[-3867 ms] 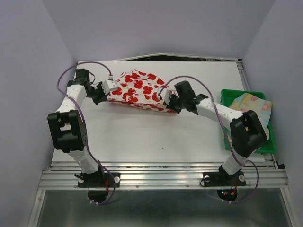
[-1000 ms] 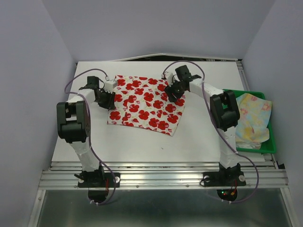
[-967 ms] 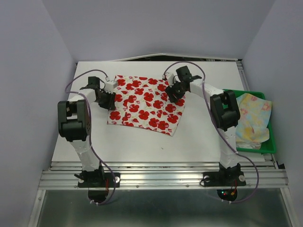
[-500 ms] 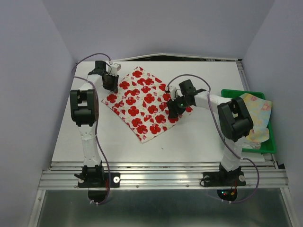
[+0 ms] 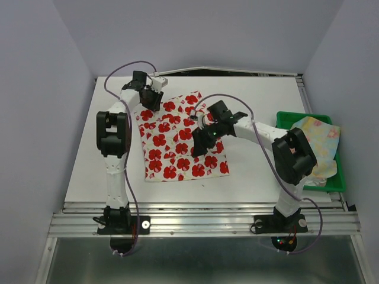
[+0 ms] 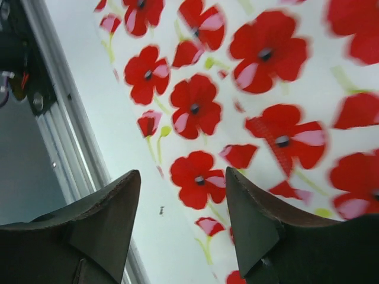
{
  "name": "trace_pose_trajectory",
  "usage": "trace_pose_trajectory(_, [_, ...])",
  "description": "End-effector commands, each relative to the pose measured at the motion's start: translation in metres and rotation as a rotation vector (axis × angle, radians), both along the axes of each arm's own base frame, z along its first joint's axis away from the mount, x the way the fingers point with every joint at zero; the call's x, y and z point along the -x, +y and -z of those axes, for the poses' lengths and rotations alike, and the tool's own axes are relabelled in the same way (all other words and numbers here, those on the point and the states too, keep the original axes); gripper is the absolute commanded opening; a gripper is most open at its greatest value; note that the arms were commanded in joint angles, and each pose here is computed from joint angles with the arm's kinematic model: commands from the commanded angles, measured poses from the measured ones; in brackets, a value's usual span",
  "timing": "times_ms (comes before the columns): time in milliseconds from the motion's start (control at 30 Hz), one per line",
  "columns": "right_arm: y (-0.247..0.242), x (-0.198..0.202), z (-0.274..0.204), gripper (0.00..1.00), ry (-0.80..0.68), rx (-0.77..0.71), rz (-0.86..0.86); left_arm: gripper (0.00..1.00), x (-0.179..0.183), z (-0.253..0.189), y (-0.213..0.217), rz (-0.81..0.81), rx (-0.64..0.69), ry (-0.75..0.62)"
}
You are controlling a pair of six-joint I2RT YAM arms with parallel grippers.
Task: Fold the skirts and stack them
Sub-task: Flatten the skirt out
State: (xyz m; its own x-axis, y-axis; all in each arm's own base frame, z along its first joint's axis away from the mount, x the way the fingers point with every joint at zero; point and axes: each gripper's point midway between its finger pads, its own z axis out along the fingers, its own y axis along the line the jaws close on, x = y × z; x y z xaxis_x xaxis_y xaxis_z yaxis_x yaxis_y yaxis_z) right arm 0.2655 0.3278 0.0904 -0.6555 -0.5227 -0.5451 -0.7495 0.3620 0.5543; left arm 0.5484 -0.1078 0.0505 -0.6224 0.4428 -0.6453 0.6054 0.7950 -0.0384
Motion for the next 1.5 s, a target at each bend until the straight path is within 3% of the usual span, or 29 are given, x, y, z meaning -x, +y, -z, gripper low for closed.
trace_pose_trajectory(0, [-0.018,-0.078,-0.036,0.63,-0.148,-0.028,0.147,0.41,0.005,-0.091,0.018,0.036,-0.003,-0.183])
trace_pose_trajectory(100, [-0.030,-0.134,-0.045,0.62,-0.297,0.010,0.203,0.43,0.012,-0.090,0.029,0.030,0.017,-0.144])
trace_pose_trajectory(167, [-0.037,-0.161,-0.021,0.59,-0.363,0.102,0.216,0.43,0.021,-0.089,0.030,0.046,0.052,-0.093])
trace_pose_trajectory(400, [-0.048,-0.188,0.033,0.55,-0.400,0.241,0.200,0.45,0.023,-0.071,0.043,0.000,0.028,-0.076])
trace_pose_trajectory(567, [-0.064,-0.158,0.064,0.54,-0.344,0.296,0.144,0.45,0.024,-0.065,0.038,0.014,0.064,-0.036])
trace_pose_trajectory(867, [-0.115,-0.094,0.111,0.53,-0.299,0.452,0.052,0.43,0.095,0.000,0.031,0.122,-0.003,0.078])
trace_pose_trajectory(1167, [-0.113,-0.049,0.096,0.54,-0.227,0.359,-0.054,0.40,0.165,0.043,0.007,0.248,-0.043,0.190])
trace_pose_trajectory(1267, [-0.109,-0.038,0.079,0.57,-0.198,0.317,-0.072,0.41,0.163,0.036,0.008,0.251,-0.055,0.163])
trace_pose_trajectory(1467, [-0.091,-0.037,0.020,0.57,-0.208,0.205,-0.178,0.47,0.118,-0.019,0.009,0.219,0.031,0.064])
